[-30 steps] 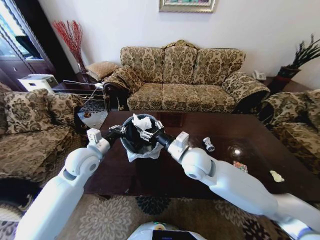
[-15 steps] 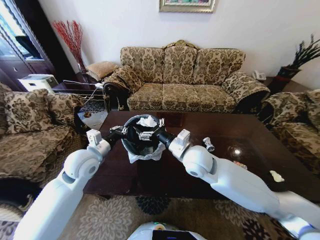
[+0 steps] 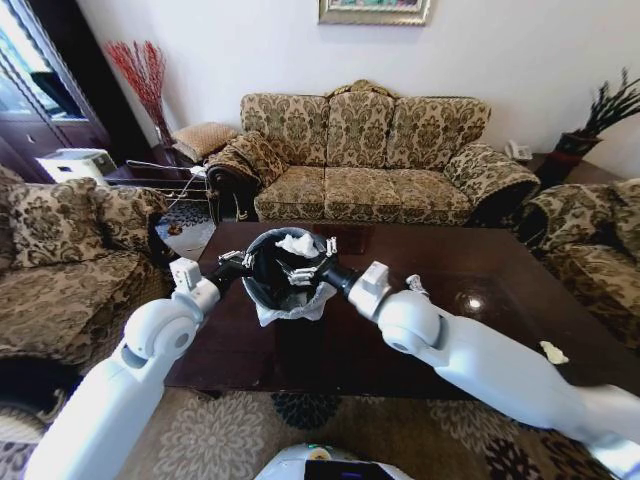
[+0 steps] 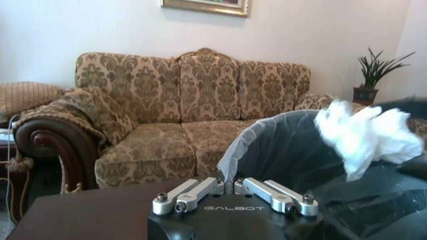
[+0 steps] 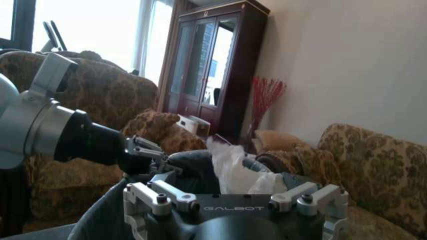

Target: Move to the front of the table and place the trash on the table into the trash bin.

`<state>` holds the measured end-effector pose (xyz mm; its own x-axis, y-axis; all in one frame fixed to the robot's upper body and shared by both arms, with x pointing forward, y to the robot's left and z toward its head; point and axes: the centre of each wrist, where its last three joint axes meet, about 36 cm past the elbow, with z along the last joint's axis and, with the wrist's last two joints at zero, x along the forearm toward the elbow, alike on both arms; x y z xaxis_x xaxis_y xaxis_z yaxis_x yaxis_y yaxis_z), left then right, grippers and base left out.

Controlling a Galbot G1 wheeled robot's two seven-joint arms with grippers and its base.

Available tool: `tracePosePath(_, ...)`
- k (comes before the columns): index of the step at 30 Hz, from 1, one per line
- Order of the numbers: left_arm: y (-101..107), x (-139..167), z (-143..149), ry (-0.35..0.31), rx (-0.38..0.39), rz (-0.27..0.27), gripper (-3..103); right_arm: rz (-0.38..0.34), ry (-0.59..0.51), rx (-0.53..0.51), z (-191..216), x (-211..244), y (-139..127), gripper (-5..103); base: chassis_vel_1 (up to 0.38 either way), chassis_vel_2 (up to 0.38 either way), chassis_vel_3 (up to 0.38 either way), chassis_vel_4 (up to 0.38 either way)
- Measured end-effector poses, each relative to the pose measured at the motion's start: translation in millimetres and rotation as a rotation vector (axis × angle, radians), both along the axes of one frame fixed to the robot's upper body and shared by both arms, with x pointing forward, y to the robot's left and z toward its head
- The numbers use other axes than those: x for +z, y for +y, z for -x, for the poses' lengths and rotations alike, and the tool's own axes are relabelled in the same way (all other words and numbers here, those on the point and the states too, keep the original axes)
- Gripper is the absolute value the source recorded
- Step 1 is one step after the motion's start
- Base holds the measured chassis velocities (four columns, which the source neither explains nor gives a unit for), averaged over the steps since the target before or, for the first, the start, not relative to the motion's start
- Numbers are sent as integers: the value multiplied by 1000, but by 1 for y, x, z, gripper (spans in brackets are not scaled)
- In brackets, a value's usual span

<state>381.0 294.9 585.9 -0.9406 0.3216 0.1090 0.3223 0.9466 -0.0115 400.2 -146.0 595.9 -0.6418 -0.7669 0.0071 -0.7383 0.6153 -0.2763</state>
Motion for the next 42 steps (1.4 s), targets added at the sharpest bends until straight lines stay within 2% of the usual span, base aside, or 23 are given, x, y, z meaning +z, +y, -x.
tracePosePath(6, -2, -1, 0, 2, -4, 7, 3, 15, -16, 1, 6, 7, -12, 100, 0, 0, 0, 0)
tracePosePath(11, -3, -1, 0, 1, -6, 11, 3, 4, -17, 15, 5, 11, -12, 100, 0, 0, 0, 0)
tracePosePath(18, -4, -3, 0, 6, -9, 15, 3, -12, -19, 65, -9, 8, 16, 100, 0, 0, 0, 0)
tracePosePath(25, -2, 2, 0, -1, -11, 5, 3, 1, -28, 78, -12, 10, 22, 100, 0, 0, 0, 0)
tracePosePath(32, -1, 1, -1, 2, -10, 8, 3, 40, -42, 88, -12, 20, 21, 100, 0, 0, 0, 0)
tracePosePath(38, 0, -1, -5, 7, -9, 13, 3, 123, -18, 130, -9, 21, 7, 100, 0, 0, 0, 0)
tracePosePath(42, 0, -4, -5, 12, -9, 23, 3, 120, -16, 133, -8, 20, 8, 100, 0, 0, 0, 0)
